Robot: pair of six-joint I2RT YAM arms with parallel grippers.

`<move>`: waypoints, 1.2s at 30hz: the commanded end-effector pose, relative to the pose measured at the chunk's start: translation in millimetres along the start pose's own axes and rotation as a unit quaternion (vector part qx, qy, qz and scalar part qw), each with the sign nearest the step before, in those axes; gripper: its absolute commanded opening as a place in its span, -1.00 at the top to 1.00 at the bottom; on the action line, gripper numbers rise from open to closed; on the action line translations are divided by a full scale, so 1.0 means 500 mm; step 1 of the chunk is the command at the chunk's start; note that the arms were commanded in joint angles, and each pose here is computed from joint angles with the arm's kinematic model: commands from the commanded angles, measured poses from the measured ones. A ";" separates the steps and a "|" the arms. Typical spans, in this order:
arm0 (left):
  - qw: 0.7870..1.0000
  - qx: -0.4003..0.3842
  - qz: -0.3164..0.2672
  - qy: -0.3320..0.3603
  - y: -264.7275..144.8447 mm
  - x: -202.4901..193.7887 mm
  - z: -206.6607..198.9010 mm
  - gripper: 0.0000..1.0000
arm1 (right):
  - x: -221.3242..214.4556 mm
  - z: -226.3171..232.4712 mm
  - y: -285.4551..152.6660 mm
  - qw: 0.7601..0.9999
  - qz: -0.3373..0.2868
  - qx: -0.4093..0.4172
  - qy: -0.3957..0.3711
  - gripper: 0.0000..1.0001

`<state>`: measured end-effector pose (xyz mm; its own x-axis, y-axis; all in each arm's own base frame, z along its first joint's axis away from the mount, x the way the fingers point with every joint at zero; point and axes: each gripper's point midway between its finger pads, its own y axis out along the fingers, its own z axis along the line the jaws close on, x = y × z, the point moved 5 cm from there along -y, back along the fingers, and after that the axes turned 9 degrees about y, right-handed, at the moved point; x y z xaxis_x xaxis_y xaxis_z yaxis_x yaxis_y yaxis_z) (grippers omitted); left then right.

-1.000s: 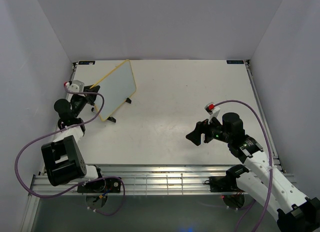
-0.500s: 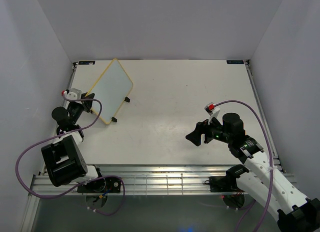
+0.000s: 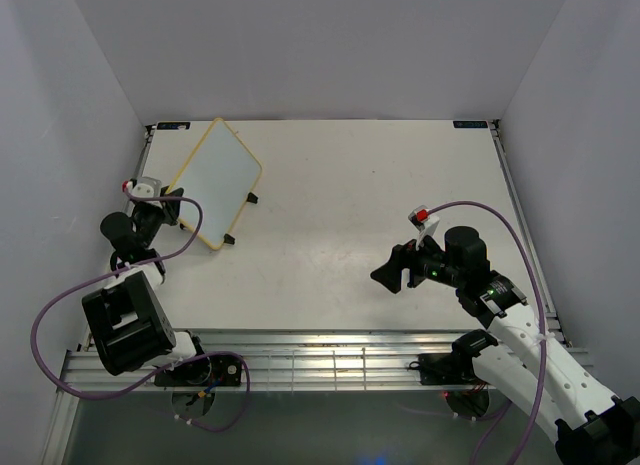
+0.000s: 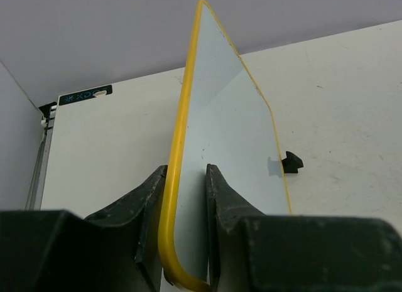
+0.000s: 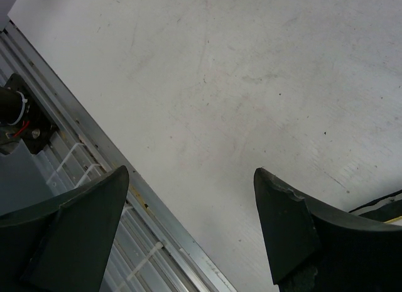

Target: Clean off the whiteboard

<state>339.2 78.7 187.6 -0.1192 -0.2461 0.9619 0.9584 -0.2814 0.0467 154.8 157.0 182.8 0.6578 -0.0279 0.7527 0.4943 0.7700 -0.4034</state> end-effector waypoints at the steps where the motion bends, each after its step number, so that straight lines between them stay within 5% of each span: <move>1: 0.992 0.052 0.110 0.035 -0.041 -0.099 0.034 1.00 | 0.019 0.012 0.003 0.999 -0.022 0.020 -0.022 -0.72; 14: 0.990 0.018 0.138 -0.020 -0.047 -0.097 0.017 1.00 | 0.021 0.021 -0.005 0.999 -0.033 0.032 -0.029 -0.72; 24: 0.991 0.006 0.127 -0.036 -0.042 -0.094 0.008 0.65 | 0.022 0.024 -0.004 0.998 -0.032 0.037 -0.030 -0.72; 26: 0.991 0.004 0.126 -0.040 -0.039 -0.093 0.010 0.36 | 0.023 0.024 -0.005 0.998 -0.033 0.038 -0.031 -0.72; 27: 0.991 0.005 0.126 -0.043 -0.037 -0.094 0.011 -0.04 | 0.021 0.024 -0.004 0.998 -0.032 0.037 -0.030 -0.72; 28: 0.991 0.006 0.127 -0.047 -0.036 -0.096 0.011 -0.87 | 0.022 0.024 -0.005 0.998 -0.033 0.038 -0.031 -0.72; 36: 0.991 0.013 0.123 -0.045 -0.033 -0.093 0.018 -0.96 | 0.023 0.025 -0.006 0.998 -0.038 0.040 -0.033 -0.72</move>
<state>333.5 101.7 140.3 0.1536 -0.1955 0.9686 0.9574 -0.2132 -0.1949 152.6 158.9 190.4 0.6207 -0.0405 0.7830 0.4937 0.7961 -0.3501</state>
